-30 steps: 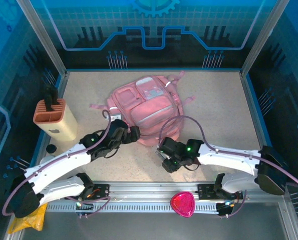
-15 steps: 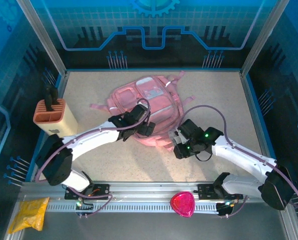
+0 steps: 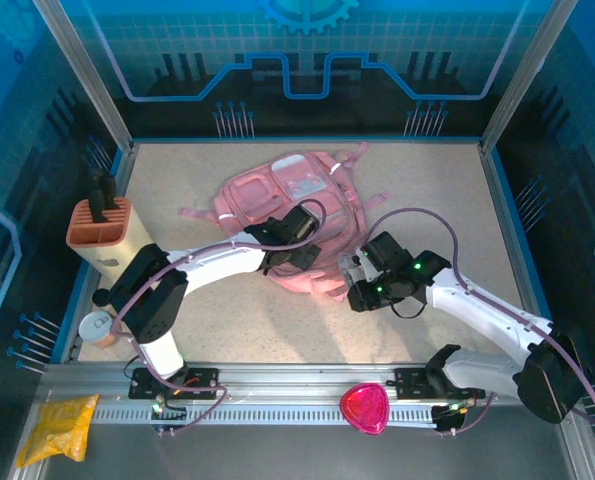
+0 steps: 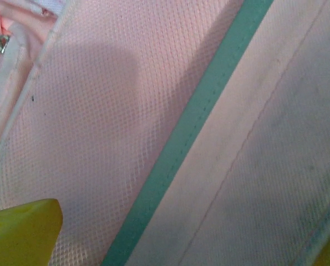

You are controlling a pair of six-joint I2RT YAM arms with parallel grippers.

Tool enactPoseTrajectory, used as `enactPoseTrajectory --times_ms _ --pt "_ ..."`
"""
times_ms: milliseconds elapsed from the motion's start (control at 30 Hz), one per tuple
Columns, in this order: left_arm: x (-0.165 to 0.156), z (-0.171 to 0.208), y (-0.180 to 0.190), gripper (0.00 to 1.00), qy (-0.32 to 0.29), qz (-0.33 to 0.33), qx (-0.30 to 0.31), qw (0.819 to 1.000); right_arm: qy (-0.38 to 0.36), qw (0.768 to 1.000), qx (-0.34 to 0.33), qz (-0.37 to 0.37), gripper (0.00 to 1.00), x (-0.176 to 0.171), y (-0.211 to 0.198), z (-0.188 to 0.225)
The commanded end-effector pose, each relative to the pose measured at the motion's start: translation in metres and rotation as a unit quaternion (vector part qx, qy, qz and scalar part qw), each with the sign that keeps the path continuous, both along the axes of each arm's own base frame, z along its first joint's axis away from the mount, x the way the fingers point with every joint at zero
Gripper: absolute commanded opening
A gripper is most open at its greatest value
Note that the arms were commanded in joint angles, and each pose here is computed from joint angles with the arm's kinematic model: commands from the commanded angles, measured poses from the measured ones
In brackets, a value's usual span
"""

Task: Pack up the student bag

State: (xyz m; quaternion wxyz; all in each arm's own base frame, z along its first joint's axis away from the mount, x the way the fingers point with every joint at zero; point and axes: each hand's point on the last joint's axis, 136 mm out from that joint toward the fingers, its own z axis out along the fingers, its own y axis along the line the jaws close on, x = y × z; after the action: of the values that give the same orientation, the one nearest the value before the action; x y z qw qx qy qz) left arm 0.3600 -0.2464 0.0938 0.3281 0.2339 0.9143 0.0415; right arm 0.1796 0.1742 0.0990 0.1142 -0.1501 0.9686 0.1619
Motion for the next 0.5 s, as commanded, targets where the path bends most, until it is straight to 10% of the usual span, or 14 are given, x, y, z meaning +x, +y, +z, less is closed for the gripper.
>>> enactPoseTrajectory --times_ms 0,467 --pt "0.019 0.020 0.003 0.97 -0.041 0.020 0.005 0.999 0.003 1.000 0.009 -0.005 0.38 0.000 -0.001 -0.001" --pt "0.022 0.044 0.007 0.71 -0.007 0.026 -0.099 0.995 0.000 1.000 0.024 -0.008 0.37 0.002 -0.001 -0.001"
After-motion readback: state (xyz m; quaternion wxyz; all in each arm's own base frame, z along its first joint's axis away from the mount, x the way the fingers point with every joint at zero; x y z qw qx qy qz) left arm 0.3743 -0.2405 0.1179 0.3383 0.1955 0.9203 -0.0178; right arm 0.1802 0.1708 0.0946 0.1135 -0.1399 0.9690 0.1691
